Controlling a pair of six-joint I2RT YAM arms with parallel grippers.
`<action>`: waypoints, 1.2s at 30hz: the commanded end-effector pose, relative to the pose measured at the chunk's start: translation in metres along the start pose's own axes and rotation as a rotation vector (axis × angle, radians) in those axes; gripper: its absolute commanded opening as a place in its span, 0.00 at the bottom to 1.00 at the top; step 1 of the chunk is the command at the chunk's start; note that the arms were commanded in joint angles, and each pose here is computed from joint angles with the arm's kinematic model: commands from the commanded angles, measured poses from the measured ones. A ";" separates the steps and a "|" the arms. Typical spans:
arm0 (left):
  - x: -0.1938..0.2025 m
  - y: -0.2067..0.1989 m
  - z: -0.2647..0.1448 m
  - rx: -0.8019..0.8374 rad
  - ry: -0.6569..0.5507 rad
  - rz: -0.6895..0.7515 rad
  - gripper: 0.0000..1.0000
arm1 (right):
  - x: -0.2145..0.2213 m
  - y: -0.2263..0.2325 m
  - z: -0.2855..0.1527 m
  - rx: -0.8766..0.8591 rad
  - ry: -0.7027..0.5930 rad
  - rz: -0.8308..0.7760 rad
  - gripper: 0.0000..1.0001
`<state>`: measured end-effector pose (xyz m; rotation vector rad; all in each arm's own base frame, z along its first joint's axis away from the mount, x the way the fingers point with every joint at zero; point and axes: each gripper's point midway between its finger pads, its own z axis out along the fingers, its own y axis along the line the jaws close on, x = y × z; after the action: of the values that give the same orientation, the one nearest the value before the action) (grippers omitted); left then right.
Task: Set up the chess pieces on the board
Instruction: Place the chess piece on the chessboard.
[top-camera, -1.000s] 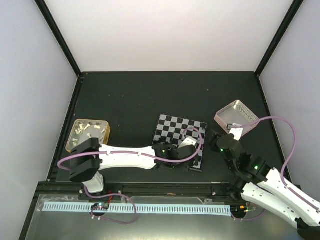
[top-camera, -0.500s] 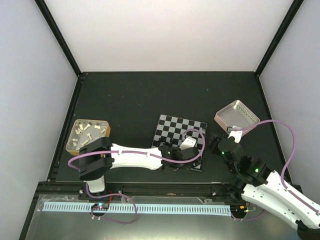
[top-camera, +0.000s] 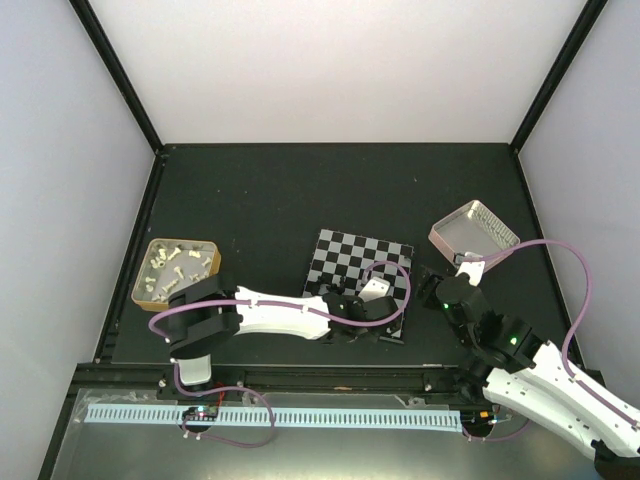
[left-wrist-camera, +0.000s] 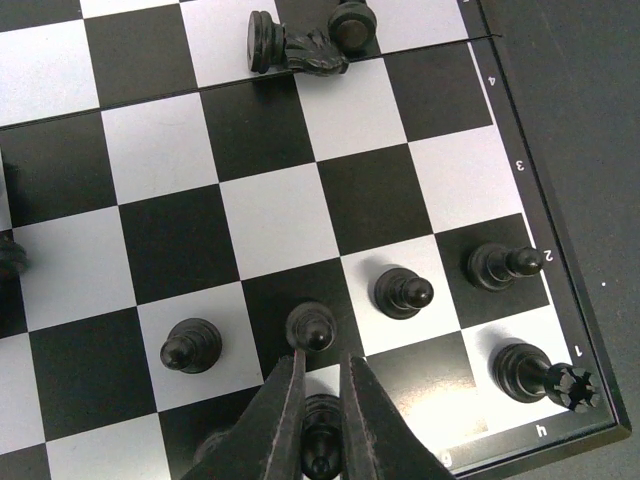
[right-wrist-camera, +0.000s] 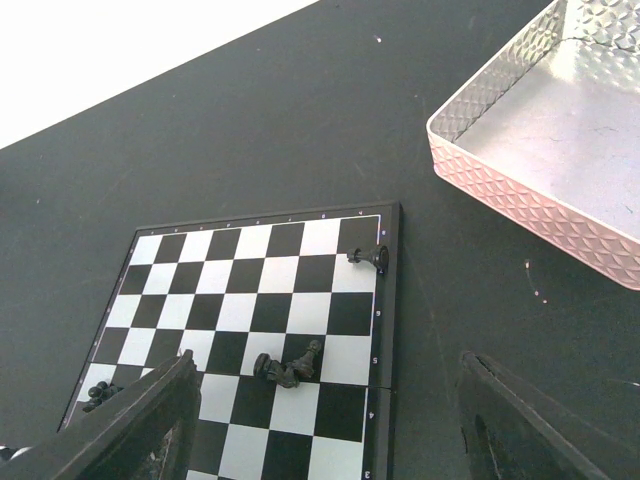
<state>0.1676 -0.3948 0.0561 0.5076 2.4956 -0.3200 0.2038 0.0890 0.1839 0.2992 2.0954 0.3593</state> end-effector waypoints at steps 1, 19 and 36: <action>-0.003 -0.004 0.005 0.007 -0.006 -0.015 0.08 | -0.004 -0.002 -0.001 0.005 -0.019 0.007 0.71; -0.010 -0.012 -0.008 0.073 -0.033 -0.004 0.26 | -0.003 -0.001 -0.001 0.004 -0.013 0.006 0.71; -0.060 0.010 -0.074 0.147 -0.199 -0.092 0.31 | 0.002 0.024 0.014 -0.057 0.034 -0.074 0.69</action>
<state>0.1673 -0.4013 0.1352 0.4651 2.3617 -0.5957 0.2069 0.0990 0.1779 0.2379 2.1307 0.3453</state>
